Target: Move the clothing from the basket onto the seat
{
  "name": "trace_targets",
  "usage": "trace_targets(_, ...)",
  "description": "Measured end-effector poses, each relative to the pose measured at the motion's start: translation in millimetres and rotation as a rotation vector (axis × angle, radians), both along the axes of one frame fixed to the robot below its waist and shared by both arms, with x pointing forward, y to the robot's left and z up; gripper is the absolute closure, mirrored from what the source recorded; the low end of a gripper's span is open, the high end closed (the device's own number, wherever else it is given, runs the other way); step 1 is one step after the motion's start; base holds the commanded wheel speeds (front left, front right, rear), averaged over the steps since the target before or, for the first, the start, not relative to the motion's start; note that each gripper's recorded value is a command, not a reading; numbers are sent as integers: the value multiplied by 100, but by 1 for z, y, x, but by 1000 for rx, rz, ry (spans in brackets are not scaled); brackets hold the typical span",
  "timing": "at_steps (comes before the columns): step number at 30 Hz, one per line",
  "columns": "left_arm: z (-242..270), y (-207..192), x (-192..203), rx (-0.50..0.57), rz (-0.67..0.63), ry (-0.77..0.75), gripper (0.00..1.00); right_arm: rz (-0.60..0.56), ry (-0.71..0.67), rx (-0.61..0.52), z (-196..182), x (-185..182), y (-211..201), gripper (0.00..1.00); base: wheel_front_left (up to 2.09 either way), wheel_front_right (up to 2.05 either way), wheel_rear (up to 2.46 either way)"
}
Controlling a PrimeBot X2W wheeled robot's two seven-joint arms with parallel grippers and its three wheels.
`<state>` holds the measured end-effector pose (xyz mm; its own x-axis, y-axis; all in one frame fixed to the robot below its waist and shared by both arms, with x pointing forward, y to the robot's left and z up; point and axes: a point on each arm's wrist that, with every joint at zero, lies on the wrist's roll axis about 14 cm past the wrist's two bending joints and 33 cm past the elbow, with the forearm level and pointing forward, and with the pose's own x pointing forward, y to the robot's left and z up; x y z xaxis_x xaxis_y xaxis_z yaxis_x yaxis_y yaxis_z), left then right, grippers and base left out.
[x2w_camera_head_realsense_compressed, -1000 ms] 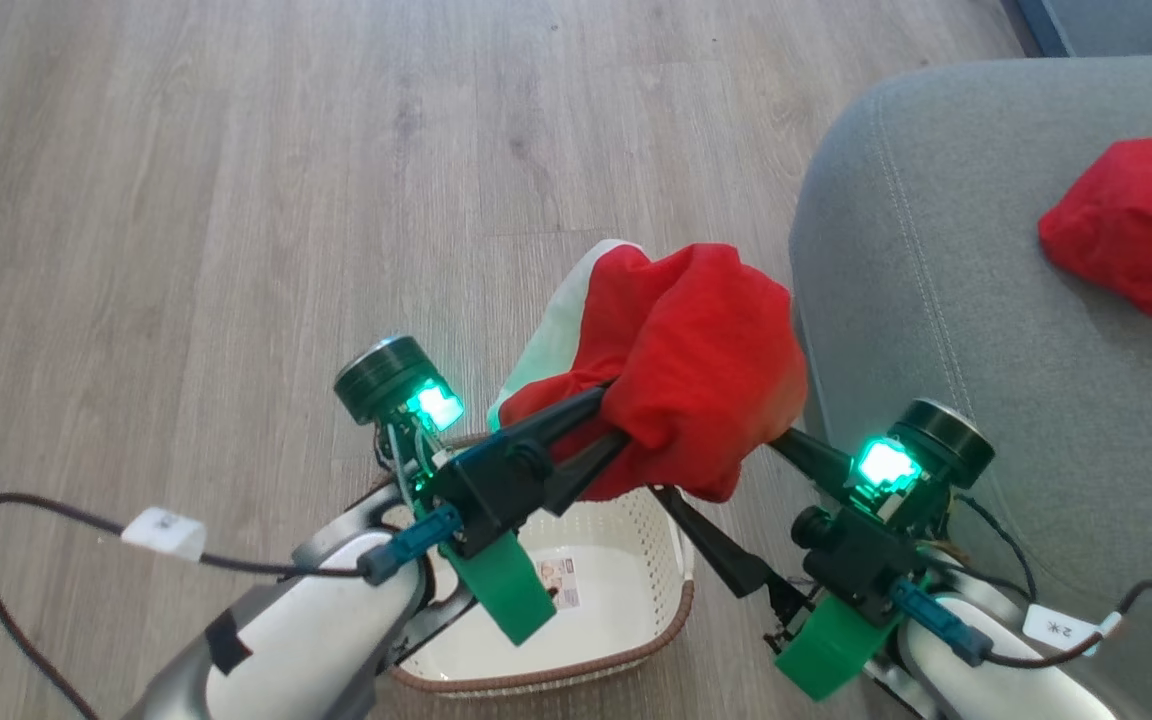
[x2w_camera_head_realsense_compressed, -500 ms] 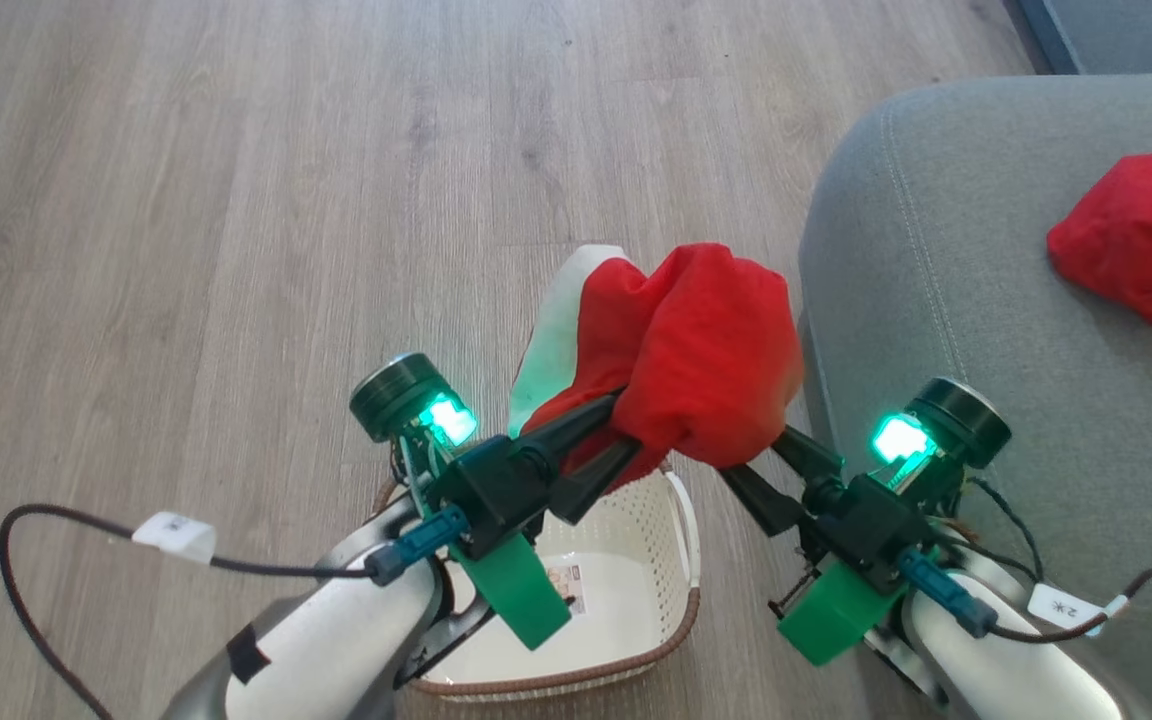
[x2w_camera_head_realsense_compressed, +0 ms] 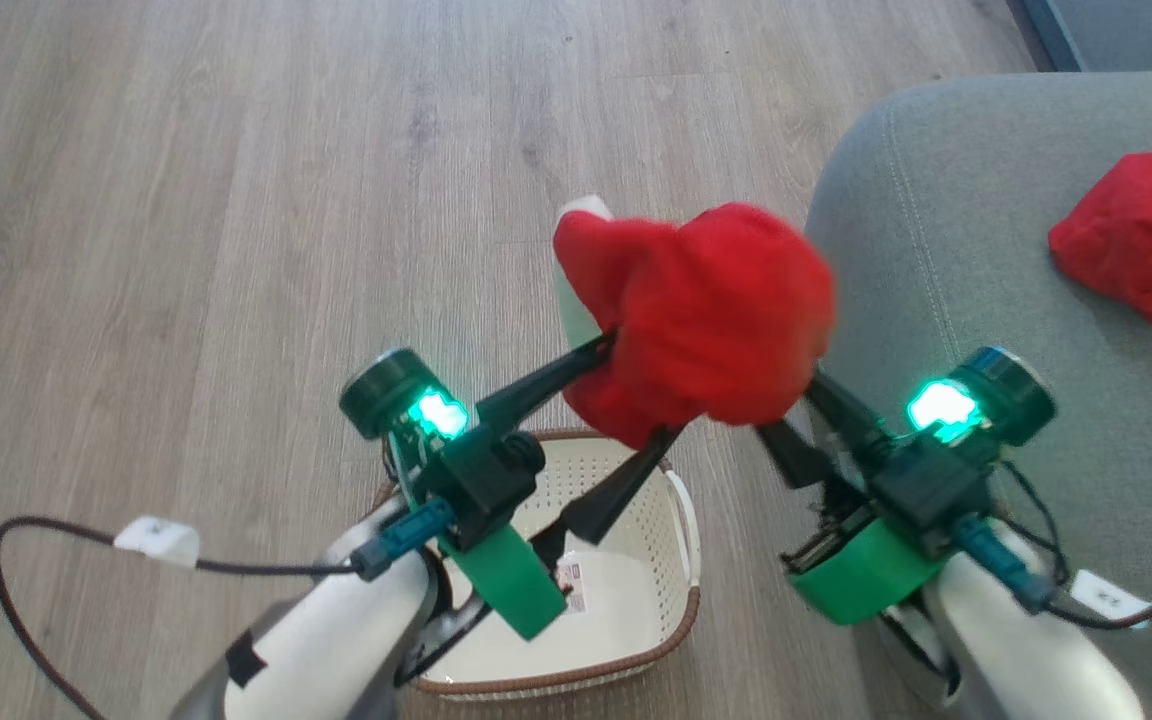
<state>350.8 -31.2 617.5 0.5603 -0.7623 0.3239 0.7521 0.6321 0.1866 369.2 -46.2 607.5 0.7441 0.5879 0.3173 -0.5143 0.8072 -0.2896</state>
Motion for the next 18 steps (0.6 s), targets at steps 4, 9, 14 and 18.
trace_targets(4,-14,4,-1,-6,21,49,0,-66,-8,45,8,6,-18,100,0,0,0)
trace_targets(9,-25,16,4,-6,74,86,0,-175,-9,108,14,13,-54,100,0,0,0)
trace_targets(14,-46,25,4,-1,110,156,0,-276,17,153,8,14,-85,100,0,0,0)
trace_targets(18,-64,27,2,10,125,207,0,-383,45,189,-2,15,-118,100,0,0,0)
